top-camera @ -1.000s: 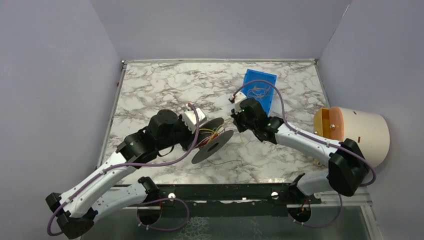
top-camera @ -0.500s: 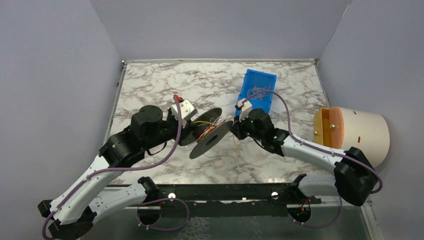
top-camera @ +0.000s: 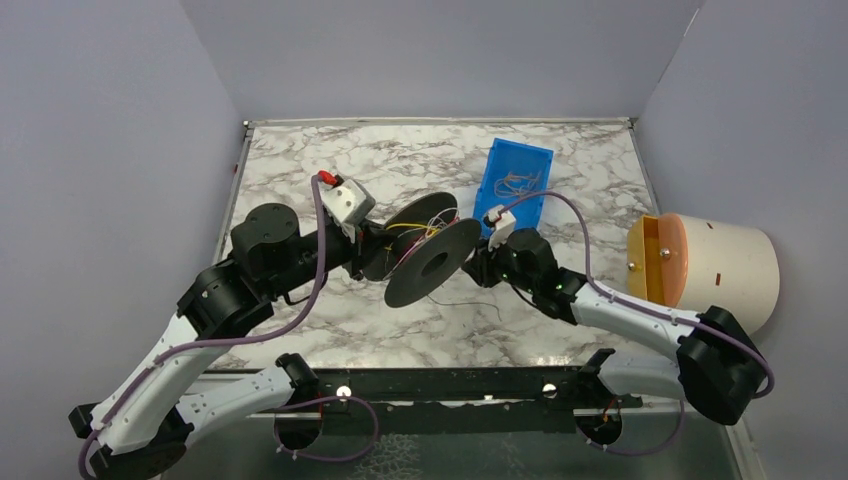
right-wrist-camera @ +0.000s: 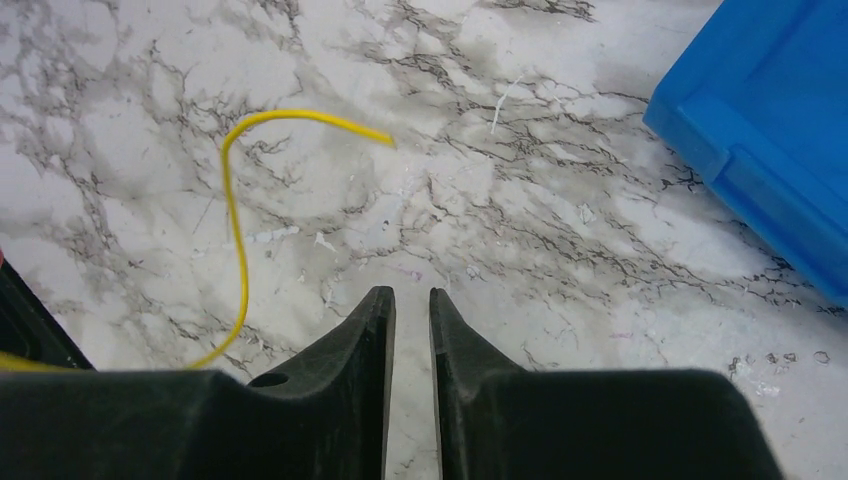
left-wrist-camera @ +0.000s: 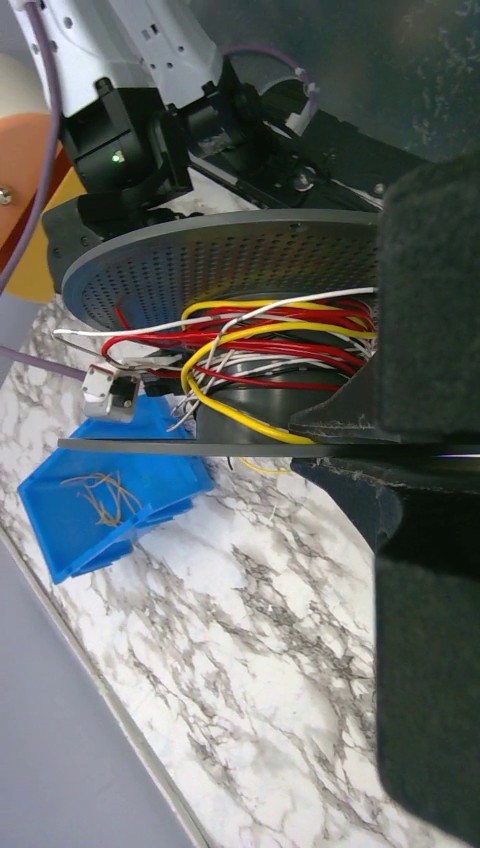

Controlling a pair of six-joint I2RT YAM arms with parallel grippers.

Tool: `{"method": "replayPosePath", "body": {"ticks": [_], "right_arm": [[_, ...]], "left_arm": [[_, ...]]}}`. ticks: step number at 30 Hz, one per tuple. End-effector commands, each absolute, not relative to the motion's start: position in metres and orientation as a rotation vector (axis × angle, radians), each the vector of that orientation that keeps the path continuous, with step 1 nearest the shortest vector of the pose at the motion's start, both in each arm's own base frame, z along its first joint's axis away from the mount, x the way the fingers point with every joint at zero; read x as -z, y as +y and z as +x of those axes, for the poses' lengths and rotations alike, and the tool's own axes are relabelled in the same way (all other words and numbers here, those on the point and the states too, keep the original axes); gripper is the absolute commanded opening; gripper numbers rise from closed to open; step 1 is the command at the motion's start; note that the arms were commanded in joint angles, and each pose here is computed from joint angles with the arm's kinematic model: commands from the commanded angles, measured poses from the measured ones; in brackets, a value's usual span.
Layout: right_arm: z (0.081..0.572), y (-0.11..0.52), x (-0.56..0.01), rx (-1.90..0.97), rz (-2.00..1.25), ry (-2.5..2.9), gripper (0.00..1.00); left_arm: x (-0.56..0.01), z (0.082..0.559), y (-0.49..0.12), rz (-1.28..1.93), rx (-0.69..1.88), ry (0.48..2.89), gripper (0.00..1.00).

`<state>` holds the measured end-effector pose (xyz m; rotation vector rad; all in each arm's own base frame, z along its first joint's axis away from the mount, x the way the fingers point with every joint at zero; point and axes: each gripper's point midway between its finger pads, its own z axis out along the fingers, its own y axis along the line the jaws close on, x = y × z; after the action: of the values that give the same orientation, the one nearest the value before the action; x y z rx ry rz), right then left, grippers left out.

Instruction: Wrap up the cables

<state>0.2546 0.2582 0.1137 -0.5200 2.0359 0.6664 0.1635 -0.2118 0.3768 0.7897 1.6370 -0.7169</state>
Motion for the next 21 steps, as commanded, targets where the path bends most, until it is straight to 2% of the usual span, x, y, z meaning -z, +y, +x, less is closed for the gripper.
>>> {"method": "replayPosePath", "body": {"ticks": [1,9,21], "right_arm": [[0.258,0.250,-0.126,-0.653,-0.459,1.994,0.25],[0.252,0.238,-0.150,-0.641,-0.444,1.954,0.32],[0.250,0.216,-0.194,-0.542,-0.444,1.920,0.46]], "left_arm": [[-0.432,0.168,-0.207,0.652,0.753,1.495,0.00],[-0.438,0.179,-0.199,0.601,0.685,1.506,0.00],[-0.435,0.176,-0.206,0.697,0.674,1.526,0.00]]}}
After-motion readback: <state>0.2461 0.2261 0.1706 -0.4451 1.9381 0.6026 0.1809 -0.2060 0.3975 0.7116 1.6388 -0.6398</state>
